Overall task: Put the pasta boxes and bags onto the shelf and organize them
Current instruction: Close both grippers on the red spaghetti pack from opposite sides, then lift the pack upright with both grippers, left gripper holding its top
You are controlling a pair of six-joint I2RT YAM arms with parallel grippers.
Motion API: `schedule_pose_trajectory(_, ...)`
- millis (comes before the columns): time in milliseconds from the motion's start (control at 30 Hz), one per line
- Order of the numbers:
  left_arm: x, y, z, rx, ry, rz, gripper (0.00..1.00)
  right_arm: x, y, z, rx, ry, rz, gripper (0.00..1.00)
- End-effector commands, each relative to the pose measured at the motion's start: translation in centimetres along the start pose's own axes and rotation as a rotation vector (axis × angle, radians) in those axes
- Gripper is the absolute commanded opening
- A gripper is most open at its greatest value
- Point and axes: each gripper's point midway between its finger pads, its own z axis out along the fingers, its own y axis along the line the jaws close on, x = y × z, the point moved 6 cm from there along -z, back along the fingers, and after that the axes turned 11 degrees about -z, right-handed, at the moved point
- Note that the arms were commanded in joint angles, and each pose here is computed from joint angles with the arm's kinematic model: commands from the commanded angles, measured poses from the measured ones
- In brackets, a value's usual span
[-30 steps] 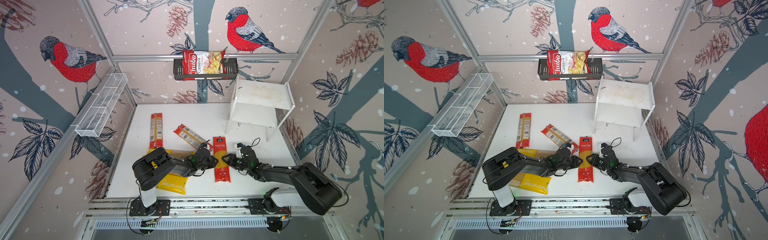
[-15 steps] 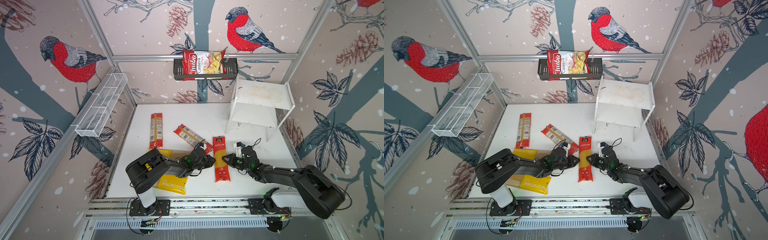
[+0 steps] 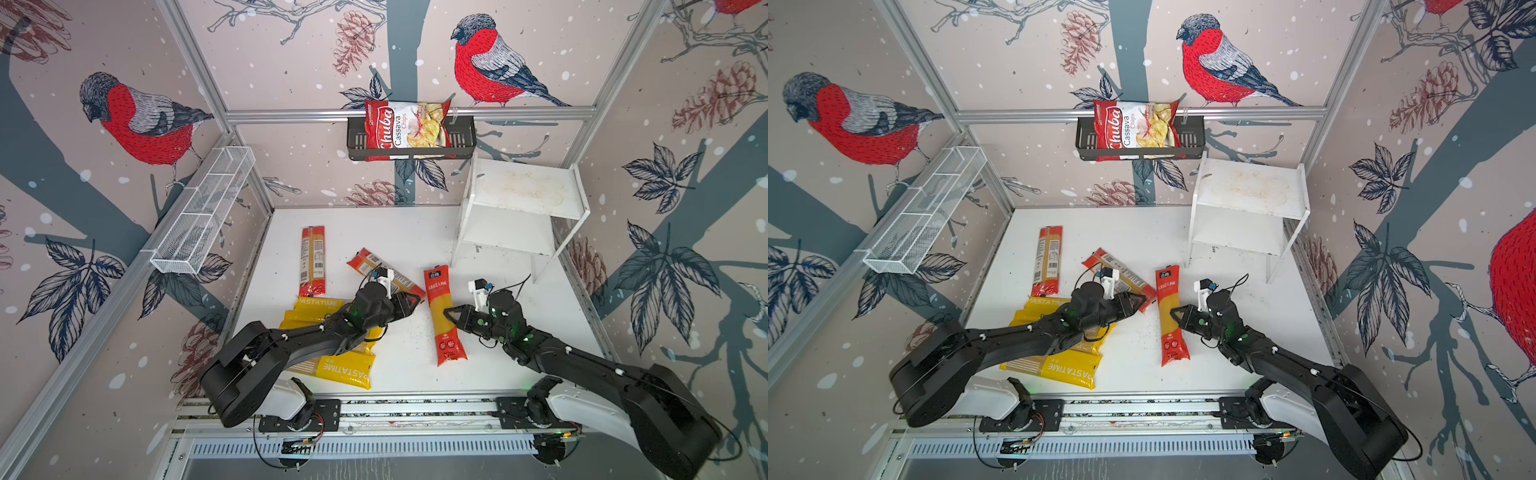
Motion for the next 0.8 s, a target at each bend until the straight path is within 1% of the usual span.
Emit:
schedule_pose_trajectory(0, -0.9, -1.9, -1.0, 0.092, -0.015, 0.050, 0.53, -2.7, 3.3, -0.7, -0.120, -0.101, -0.087, 0.01)
schedule_pose_trajectory(167, -2.1, -4.4, -1.6, 0.161, -0.046, 0.106, 0.66, -5.1, 6.2, -1.6, -0.182, -0.164, -0.126, 0.00)
schedule_pose_trajectory(233, -2.4, -5.2, -1.6, 0.186, -0.048, 0.127, 0.70, -6.1, 7.3, -1.9, -0.208, -0.188, -0.144, 0.00)
schedule_pose_trajectory(300, -2.6, -6.2, -1.4, 0.223, -0.040, 0.145, 0.76, -7.0, 8.5, -2.2, -0.235, -0.207, -0.166, 0.00)
schedule_pose_trajectory(367, -2.7, -7.0, -1.3, 0.263, -0.029, 0.158, 0.78, -7.6, 9.6, -2.5, -0.264, -0.222, -0.184, 0.00)
schedule_pose_trajectory(600, -2.9, -9.7, -1.1, 0.400, 0.002, 0.181, 0.79, -8.1, 12.4, -3.7, -0.380, -0.243, -0.244, 0.00)
schedule_pose_trajectory(667, -2.9, -10.2, -1.0, 0.430, 0.011, 0.187, 0.77, -8.0, 12.6, -3.8, -0.391, -0.240, -0.248, 0.00)
schedule_pose_trajectory(767, -2.9, -10.6, -0.8, 0.455, 0.022, 0.192, 0.70, -7.9, 12.7, -3.9, -0.396, -0.240, -0.250, 0.00)
